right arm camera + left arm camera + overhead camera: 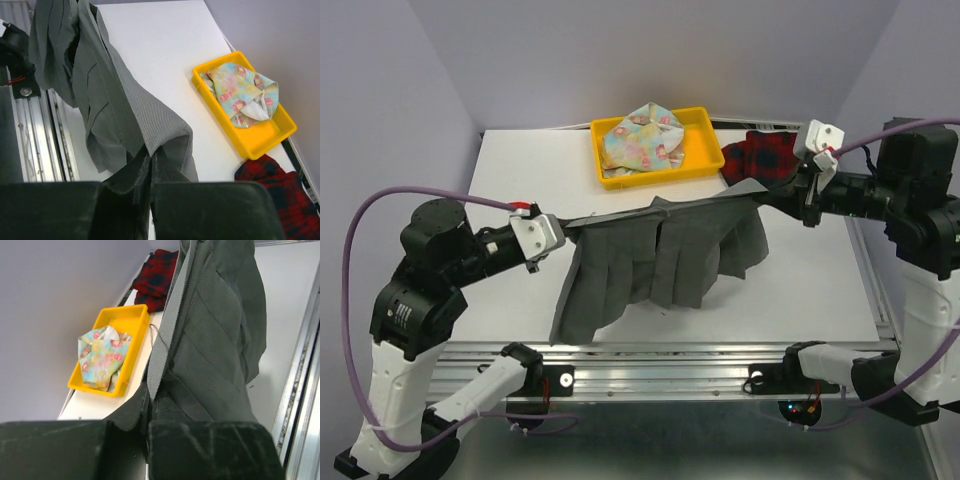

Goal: Fold and stack the skirts
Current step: Flatten the skirt out

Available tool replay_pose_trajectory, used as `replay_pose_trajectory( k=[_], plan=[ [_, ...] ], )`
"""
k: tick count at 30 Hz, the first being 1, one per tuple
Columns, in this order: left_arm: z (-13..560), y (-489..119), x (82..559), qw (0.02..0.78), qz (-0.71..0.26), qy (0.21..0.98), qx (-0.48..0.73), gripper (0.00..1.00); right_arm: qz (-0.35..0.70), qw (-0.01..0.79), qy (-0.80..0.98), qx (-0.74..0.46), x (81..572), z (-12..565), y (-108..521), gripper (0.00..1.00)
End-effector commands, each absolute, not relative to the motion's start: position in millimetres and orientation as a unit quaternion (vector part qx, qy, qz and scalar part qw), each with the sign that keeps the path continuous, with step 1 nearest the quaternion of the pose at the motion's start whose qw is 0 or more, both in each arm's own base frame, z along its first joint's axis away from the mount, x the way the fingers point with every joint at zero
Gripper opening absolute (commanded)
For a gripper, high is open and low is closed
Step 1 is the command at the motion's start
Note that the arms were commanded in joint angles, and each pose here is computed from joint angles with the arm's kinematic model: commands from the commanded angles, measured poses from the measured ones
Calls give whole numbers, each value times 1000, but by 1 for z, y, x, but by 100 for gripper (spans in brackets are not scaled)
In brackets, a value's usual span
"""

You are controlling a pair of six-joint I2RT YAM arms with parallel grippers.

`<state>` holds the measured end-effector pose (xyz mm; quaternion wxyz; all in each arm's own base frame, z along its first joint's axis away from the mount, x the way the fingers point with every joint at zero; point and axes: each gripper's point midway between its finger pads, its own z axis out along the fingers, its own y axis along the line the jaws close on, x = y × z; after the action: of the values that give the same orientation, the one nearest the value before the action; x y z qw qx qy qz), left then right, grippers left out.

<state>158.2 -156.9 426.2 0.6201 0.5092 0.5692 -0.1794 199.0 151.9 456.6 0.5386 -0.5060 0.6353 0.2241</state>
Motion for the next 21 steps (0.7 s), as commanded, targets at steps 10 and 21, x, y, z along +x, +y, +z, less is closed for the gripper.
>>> replay_pose_trajectory(
  k=[10,21],
  plan=[
    [266,-160,260,441,-167,767,436,0,232,304,864,-328,346,293,124,78],
    [208,-100,380,402,-84,863,295,86,291,187,905,-248,367,185,139,82]
  ],
)
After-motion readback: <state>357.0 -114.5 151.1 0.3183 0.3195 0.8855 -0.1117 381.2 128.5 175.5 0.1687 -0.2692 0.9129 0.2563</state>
